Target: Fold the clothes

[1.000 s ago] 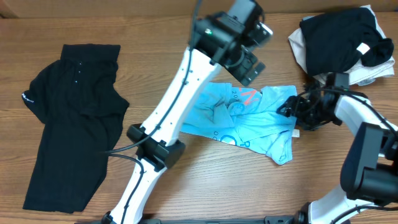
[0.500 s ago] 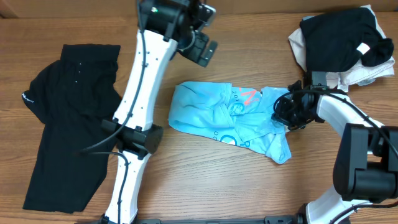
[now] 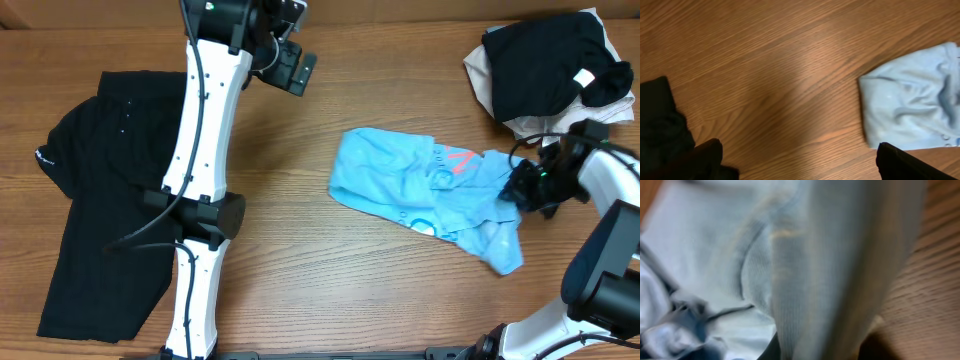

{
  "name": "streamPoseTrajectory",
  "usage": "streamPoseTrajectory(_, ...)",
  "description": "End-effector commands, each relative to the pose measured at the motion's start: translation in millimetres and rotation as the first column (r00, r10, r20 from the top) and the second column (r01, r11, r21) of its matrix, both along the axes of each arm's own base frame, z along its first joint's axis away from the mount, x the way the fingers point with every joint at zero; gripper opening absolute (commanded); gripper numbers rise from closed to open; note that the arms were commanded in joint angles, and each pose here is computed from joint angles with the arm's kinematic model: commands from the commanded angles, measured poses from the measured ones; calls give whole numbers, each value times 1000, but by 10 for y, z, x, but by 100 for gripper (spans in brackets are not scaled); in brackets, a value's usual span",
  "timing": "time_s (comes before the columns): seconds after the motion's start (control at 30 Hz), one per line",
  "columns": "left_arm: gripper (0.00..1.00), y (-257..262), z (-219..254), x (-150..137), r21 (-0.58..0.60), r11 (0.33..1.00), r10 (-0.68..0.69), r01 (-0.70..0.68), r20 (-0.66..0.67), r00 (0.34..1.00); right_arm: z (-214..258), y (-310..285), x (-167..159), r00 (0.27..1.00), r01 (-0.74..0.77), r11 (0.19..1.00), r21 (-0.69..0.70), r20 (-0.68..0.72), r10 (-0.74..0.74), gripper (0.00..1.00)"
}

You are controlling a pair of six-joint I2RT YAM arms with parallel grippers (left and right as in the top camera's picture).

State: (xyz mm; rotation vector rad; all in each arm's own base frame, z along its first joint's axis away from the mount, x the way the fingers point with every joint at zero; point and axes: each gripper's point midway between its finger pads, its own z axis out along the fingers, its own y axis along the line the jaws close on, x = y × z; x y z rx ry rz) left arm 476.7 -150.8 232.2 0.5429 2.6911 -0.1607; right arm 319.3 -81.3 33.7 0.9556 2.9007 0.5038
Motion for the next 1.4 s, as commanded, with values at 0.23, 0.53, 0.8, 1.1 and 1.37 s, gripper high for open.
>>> streamPoseTrajectory(0.23,100,171,115,41,-4,999,49,-49,31,998,967,779,562,938,-290,956,-38,185,292,4)
streamPoseTrajectory(0.53,100,172,107,41,-3,999,48,-48,28,998,1113,2296,823,831,-459,884,-83,312,461,4)
streamPoseTrajectory(0.8,100,193,-39,27,17,999,37,-37,-16,999,962,3180,643,748,-562,812,-156,323,580,59)
streamPoseTrajectory(1.1,100,224,-101,85,20,999,46,-46,-18,999,1263,2796,633,796,-508,840,-192,269,543,94)
streamPoseTrajectory(1.37,100,210,-79,138,12,999,46,-46,5,999,1038,2409,347,790,-578,793,-193,109,603,93)
